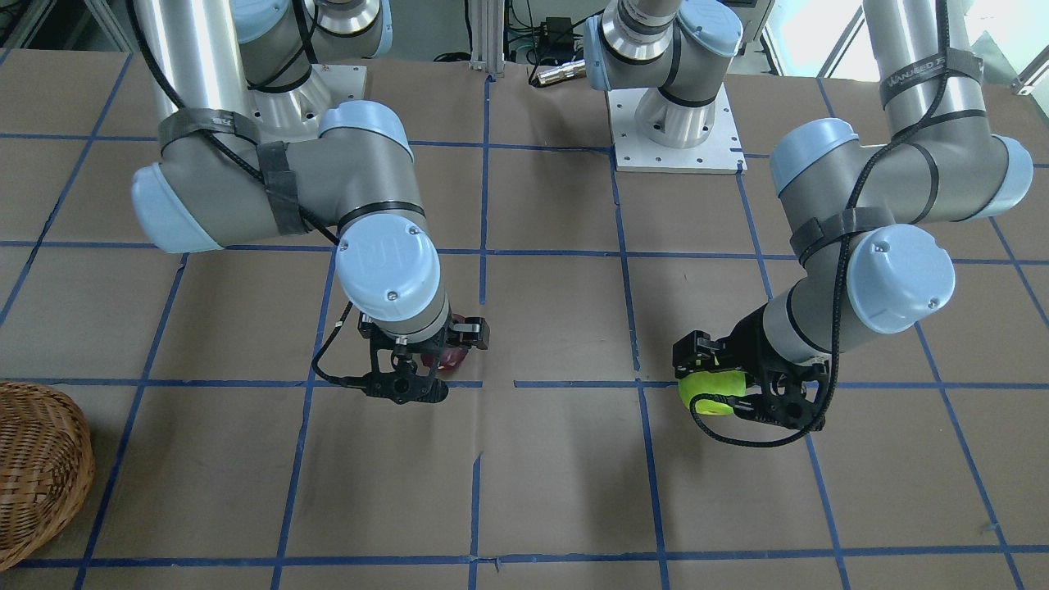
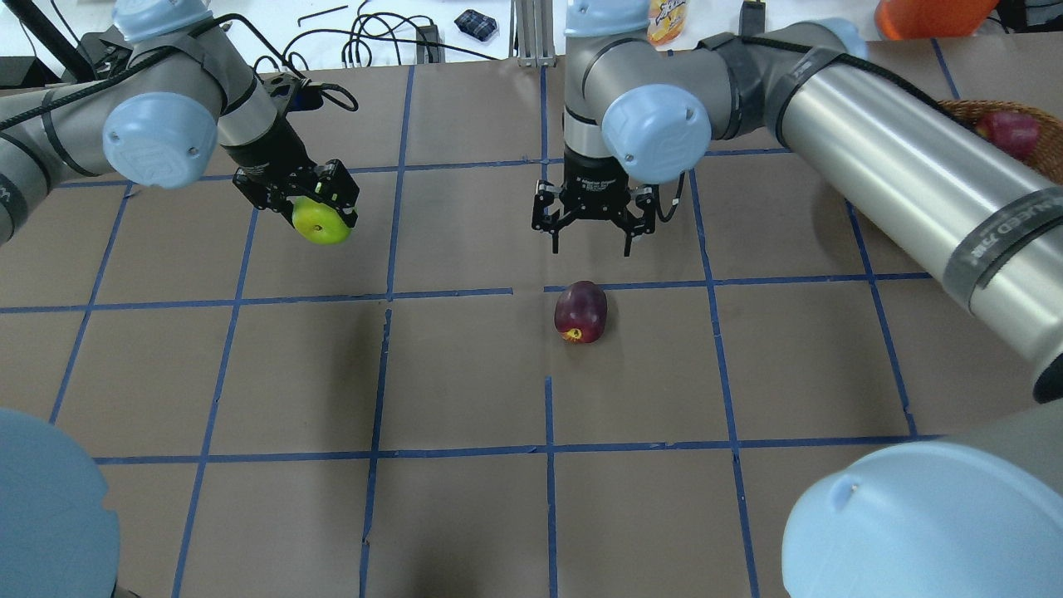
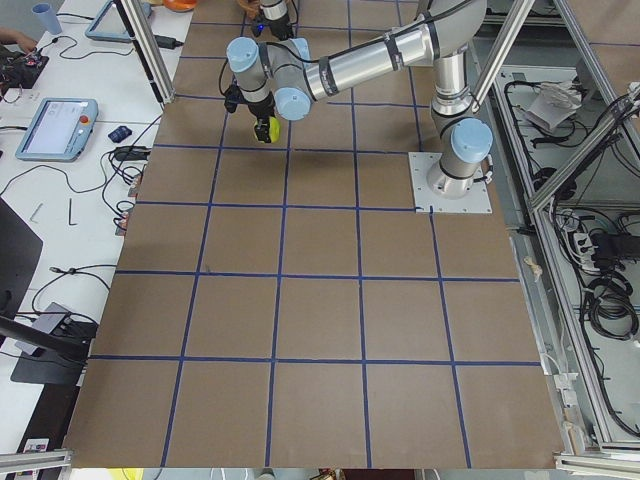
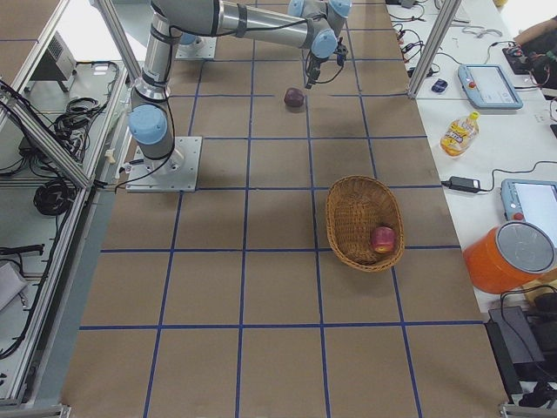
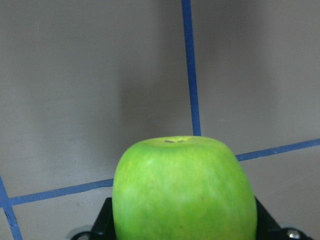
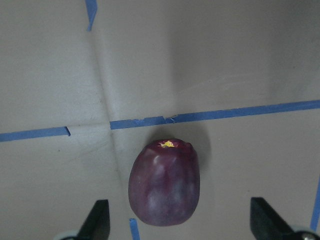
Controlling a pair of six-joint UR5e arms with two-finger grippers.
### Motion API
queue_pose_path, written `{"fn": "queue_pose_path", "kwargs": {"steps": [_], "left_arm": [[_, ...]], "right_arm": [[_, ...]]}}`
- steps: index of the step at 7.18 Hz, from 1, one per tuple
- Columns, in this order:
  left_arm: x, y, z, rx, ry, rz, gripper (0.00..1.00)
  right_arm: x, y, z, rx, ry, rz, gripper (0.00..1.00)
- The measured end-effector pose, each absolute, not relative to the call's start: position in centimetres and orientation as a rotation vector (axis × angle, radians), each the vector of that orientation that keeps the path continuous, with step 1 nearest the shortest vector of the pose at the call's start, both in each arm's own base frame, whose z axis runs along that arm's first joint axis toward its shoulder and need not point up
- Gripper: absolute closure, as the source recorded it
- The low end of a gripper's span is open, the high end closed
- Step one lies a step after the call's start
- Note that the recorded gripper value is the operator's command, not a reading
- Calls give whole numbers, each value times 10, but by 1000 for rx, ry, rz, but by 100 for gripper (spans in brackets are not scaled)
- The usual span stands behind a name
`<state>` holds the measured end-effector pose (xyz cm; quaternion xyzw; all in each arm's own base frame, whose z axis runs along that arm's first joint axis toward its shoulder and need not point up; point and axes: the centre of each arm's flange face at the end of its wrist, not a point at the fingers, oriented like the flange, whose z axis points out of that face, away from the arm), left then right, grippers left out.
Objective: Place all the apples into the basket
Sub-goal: 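Grasp purple apple with right gripper while left carries green apple toward center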
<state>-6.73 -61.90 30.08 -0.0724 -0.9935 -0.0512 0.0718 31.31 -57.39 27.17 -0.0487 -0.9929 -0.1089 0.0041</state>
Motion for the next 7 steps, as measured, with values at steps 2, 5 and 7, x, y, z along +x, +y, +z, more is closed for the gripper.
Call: {"fn": "queue_pose_path", "kwargs": {"steps": [2,5,7], "left_arm": [[-75,-623,302,-252,-2988,-137,100],[-87,-623,302,-259,-2946,-124,100],[-106,-622,303,-273,-2919,-101,100]], "right_arm": [[327,-547,230,-123,-3113,-234,0],[322,-521,193,-94,-3077,-213,0],[318,-515,185,-84,-3049,-219,48]]}}
